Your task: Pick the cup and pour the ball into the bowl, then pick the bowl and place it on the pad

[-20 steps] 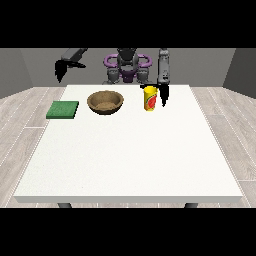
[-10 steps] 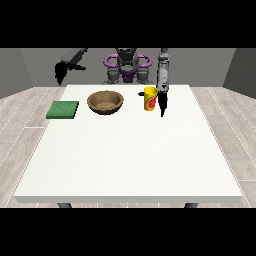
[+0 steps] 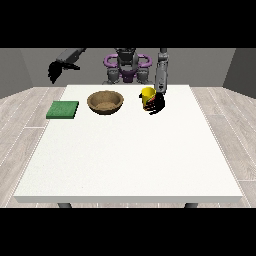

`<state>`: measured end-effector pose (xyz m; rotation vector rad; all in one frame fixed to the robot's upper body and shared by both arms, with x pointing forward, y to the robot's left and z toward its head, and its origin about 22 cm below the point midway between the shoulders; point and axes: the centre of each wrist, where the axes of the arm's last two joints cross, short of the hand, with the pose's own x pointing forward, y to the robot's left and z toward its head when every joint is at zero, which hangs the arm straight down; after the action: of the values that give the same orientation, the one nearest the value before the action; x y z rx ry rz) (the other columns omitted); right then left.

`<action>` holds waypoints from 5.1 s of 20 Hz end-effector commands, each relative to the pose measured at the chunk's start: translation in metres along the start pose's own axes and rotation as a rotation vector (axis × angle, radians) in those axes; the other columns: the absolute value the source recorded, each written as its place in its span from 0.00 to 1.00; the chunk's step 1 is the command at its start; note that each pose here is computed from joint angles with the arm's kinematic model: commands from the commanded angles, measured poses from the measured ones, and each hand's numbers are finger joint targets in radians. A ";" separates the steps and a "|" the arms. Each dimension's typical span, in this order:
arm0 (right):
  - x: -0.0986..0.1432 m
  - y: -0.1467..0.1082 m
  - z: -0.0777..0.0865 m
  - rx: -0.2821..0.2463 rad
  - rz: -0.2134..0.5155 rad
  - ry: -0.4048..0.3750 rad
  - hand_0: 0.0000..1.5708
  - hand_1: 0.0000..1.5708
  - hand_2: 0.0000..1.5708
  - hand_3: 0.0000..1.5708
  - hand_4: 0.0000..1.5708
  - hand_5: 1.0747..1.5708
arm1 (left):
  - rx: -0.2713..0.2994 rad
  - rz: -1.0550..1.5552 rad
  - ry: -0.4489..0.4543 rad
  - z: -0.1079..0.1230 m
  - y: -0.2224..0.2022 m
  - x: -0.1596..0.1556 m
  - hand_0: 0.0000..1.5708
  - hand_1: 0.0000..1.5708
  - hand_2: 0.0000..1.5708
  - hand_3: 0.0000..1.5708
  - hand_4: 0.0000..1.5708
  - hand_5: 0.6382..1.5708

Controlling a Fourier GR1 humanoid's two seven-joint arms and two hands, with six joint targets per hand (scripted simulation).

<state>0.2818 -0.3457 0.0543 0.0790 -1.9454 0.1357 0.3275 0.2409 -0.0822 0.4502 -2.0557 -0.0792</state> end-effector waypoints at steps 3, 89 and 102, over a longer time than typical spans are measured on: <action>-0.014 -0.014 0.028 -0.034 -0.002 0.071 0.00 0.00 0.00 0.00 0.00 1.00 | -0.055 -0.073 0.135 0.034 -0.002 -0.012 0.84 0.84 1.00 1.00 0.96 0.65; -0.110 0.054 0.002 -0.322 -0.125 0.320 0.00 0.00 0.00 0.00 0.19 1.00 | -0.297 0.151 0.201 -0.053 -0.027 0.095 0.00 0.00 0.00 0.00 0.00 0.99; -0.148 0.080 0.014 -0.299 -0.134 0.363 0.00 0.00 0.00 0.00 0.06 0.99 | -0.300 0.131 0.181 -0.060 0.019 0.093 0.00 0.00 0.00 0.00 0.00 0.99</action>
<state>0.3158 -0.2817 -0.0808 -0.0225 -1.5815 -0.2204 0.3350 0.2235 0.0257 0.1316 -1.8446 -0.2331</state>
